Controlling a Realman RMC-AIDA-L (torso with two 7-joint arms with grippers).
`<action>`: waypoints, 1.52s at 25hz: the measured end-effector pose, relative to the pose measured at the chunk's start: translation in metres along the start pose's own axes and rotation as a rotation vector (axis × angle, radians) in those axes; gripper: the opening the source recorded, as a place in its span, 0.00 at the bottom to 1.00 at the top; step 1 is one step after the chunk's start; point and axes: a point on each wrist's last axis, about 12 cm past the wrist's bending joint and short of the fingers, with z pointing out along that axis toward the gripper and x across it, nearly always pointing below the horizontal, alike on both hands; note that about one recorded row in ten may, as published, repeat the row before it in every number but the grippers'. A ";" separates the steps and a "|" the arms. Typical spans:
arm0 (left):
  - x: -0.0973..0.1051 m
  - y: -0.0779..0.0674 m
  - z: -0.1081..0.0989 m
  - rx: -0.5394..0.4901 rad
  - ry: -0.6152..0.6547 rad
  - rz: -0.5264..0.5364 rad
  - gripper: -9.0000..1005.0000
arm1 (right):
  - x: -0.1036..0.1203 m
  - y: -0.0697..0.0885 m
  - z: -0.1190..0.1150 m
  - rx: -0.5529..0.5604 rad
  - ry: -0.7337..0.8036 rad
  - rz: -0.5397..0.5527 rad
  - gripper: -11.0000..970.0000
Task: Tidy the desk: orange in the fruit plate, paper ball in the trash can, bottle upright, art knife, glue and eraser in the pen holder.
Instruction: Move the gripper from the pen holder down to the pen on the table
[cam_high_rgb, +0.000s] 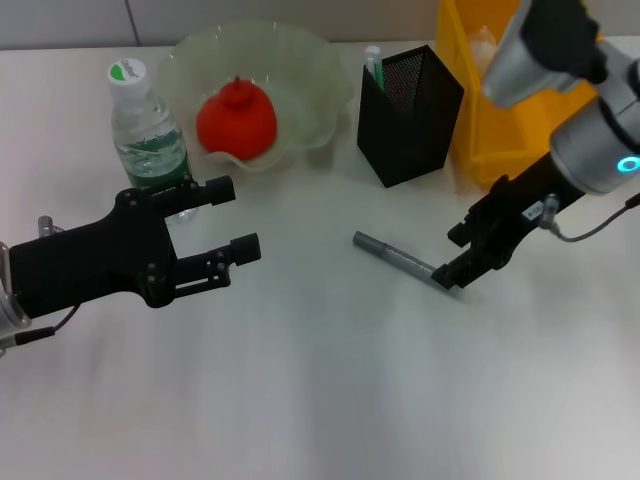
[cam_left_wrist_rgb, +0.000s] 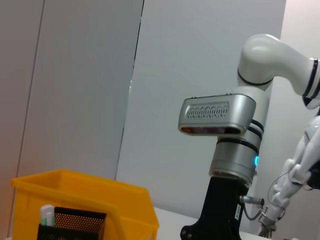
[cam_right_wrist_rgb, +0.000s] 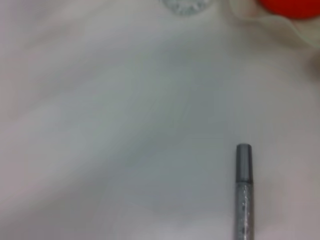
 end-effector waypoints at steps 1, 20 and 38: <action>0.001 0.000 0.000 -0.004 0.000 -0.001 0.75 | -0.002 0.001 0.003 0.015 0.015 -0.011 0.74; 0.005 -0.002 0.009 -0.036 -0.029 0.007 0.75 | -0.015 0.008 0.039 0.088 0.095 -0.112 0.46; 0.003 0.000 0.009 -0.040 -0.032 0.014 0.75 | -0.016 0.006 0.049 0.082 0.091 -0.078 0.35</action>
